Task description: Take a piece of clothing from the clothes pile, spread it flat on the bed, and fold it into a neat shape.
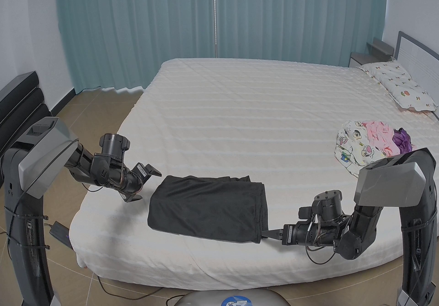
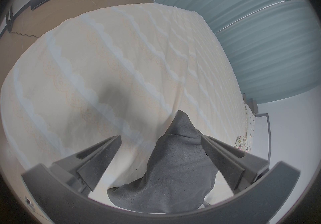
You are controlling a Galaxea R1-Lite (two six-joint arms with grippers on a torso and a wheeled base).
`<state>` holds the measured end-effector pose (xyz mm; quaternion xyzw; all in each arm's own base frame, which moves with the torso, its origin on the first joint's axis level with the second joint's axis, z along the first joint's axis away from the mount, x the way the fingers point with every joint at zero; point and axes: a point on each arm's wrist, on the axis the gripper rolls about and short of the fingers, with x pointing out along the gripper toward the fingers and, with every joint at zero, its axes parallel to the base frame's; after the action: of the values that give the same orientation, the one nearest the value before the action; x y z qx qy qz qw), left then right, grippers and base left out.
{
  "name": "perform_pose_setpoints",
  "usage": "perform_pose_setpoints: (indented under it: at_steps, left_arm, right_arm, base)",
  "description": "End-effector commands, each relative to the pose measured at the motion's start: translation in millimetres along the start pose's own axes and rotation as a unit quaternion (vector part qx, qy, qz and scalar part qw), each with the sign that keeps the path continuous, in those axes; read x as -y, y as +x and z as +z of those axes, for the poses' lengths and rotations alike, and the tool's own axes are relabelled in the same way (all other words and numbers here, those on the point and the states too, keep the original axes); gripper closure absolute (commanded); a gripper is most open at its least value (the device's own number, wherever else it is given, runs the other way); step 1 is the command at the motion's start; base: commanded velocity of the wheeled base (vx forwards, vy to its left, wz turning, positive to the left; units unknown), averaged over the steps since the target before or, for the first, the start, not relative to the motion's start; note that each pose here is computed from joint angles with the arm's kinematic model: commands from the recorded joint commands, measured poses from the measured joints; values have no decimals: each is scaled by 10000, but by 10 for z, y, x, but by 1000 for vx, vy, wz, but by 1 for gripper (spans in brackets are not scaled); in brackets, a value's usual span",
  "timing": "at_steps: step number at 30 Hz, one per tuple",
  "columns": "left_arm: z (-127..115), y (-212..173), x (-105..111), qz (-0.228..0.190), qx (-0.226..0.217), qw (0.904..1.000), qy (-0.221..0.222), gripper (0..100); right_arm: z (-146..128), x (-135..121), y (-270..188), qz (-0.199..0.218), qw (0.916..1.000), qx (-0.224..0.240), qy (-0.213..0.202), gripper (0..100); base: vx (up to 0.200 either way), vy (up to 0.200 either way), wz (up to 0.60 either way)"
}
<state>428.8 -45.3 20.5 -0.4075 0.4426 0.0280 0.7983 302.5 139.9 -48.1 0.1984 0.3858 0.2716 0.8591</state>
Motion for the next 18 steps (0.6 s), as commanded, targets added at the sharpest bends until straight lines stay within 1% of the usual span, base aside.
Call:
perform_pose_setpoints:
  at_steps: [1, 3, 5, 7, 15, 16, 18]
  left_arm:
    - [2, 4, -8, 7, -2, 10000, -7, 0]
    - [11, 6, -9, 3, 8, 10000, -10, 0]
    - [10, 6, -9, -2, 2, 10000, -18, 0]
    - [9, 11, -13, 4, -3, 10000, -12, 0]
    - [24, 27, -1, -14, 22, 10000, -20, 0]
    - [22, 32, -6, -2, 13, 10000, -24, 0]
    - [19, 32, -10, -2, 2, 10000, -26, 0]
  right_arm:
    - [-6, -25, 36, 97, 9999, 51, -48, 0]
    - [-42, -46, 77, 140, 9999, 12, -78, 0]
    - [-70, -120, 134, 247, 9996, -27, -122, 0]
    - [-86, -166, 169, 260, 9995, -69, -140, 0]
    - [-93, -131, 284, 219, 9996, -41, -150, 0]
    - [-98, -121, 294, 152, 9998, -20, -145, 100]
    - [-111, -107, 299, 51, 9999, 2, -143, 100]
  base:
    - [0, 0, 0]
    - [0, 0, 0]
    - [0, 0, 0]
    - [0, 0, 0]
    - [0, 0, 0]
    - [0, 0, 0]
    - [0, 0, 0]
